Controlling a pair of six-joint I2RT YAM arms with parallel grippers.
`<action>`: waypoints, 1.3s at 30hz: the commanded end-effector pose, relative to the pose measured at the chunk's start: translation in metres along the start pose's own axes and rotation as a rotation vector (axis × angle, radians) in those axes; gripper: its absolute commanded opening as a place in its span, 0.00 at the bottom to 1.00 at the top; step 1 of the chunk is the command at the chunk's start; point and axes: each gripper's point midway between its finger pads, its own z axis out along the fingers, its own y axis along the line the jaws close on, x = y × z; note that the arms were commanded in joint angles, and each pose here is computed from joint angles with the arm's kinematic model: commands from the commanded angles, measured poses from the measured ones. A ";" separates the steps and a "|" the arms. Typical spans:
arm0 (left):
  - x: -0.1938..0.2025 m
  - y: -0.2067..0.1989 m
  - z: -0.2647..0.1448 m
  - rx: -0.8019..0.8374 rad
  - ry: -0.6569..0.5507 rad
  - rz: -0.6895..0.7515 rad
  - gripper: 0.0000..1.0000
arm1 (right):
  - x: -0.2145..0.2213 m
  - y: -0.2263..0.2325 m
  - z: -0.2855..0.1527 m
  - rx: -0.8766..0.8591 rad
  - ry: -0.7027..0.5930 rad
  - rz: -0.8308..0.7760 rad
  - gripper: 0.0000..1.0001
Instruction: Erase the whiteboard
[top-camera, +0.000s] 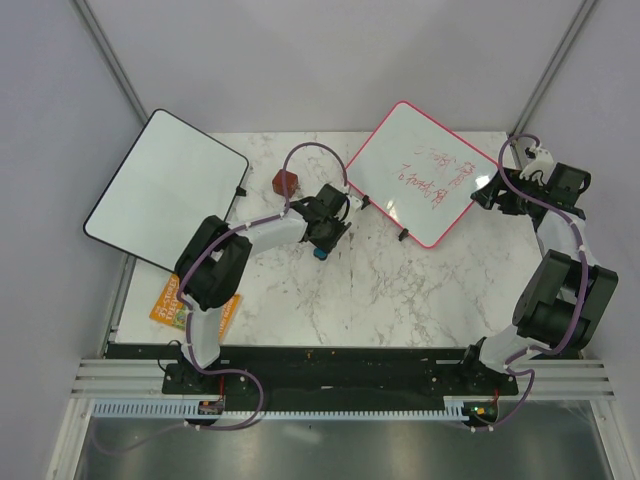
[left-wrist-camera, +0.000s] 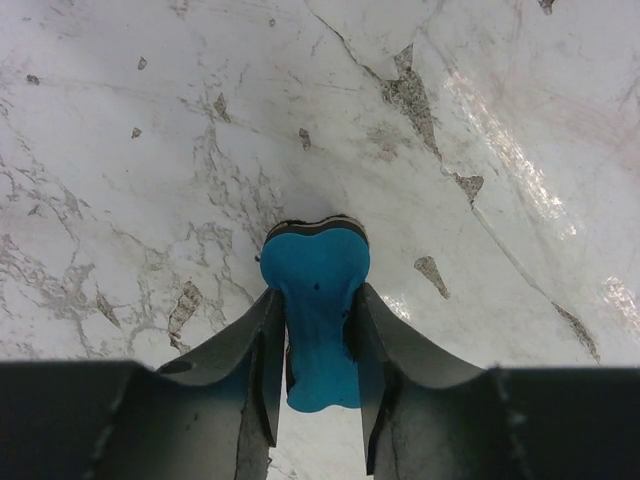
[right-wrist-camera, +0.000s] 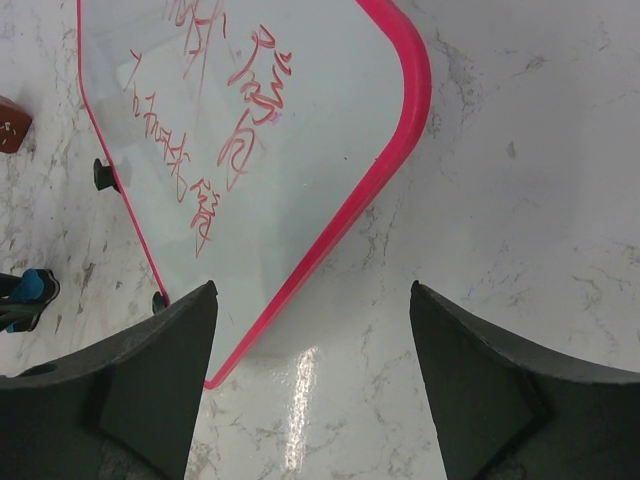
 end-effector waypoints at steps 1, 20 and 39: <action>-0.006 0.004 0.004 -0.028 -0.014 0.021 0.32 | -0.006 0.004 0.001 -0.041 -0.026 -0.026 0.83; -0.048 0.018 -0.037 -0.089 -0.124 0.008 0.02 | -0.033 -0.016 0.031 -0.092 -0.068 0.032 0.75; -0.057 0.019 -0.034 -0.095 -0.120 -0.026 0.02 | -0.088 -0.023 0.054 -0.290 -0.198 0.149 0.72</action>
